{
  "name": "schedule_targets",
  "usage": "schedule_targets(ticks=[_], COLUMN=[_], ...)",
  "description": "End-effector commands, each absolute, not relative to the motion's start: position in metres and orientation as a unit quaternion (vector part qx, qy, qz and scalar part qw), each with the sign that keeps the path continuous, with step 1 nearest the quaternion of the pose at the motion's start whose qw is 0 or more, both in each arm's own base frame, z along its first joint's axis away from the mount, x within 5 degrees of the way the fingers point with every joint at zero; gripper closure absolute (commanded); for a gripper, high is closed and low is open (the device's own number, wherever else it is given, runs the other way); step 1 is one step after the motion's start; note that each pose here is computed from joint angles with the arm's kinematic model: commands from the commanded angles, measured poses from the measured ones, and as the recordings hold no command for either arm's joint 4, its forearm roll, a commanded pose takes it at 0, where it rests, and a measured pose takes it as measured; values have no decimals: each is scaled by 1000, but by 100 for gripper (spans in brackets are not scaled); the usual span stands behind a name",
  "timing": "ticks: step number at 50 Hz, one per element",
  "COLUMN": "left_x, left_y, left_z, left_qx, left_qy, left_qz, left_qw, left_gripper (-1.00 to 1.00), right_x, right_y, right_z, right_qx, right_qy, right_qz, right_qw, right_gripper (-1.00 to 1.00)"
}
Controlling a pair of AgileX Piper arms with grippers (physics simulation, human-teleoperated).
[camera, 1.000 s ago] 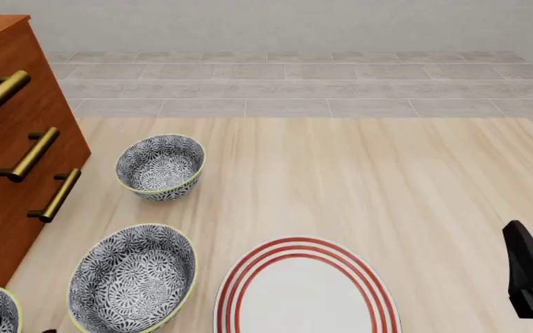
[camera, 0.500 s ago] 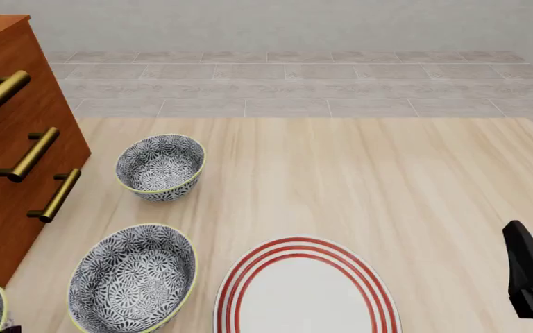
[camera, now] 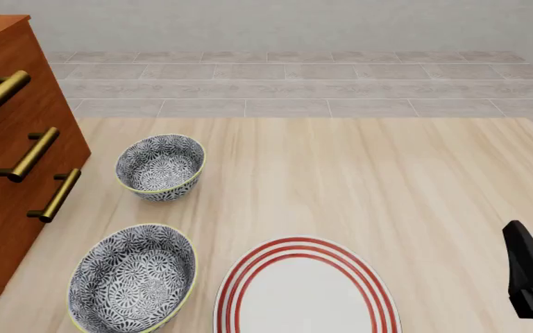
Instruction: Put the bowl at the front on the plate.
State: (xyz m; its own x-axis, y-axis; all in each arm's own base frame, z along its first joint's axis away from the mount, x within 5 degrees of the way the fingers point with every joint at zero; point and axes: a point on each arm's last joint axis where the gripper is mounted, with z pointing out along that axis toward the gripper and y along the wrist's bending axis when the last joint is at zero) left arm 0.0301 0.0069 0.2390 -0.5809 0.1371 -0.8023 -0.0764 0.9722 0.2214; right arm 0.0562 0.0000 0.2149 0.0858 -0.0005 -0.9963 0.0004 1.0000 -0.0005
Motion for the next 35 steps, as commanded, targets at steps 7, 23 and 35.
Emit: schedule_targets(ticks=[7, 23, 35], left_x=[20, 18, 23], left_y=[4, 2, -2], left_z=[289, 315, 339], left_qx=[20, 61, 144], left_qy=[848, 829, 799], left_qz=[119, 102, 56], left_qw=[517, 547, 581], left_gripper=[100, 100, 100], right_x=[56, 56, 56], right_y=[0, 0, 0], right_z=[215, 215, 215], right_qx=[0, 0, 0], right_qy=[676, 676, 676], right_qz=[0, 0, 0], right_qw=[737, 737, 737], right_gripper=[-100, -100, -100])
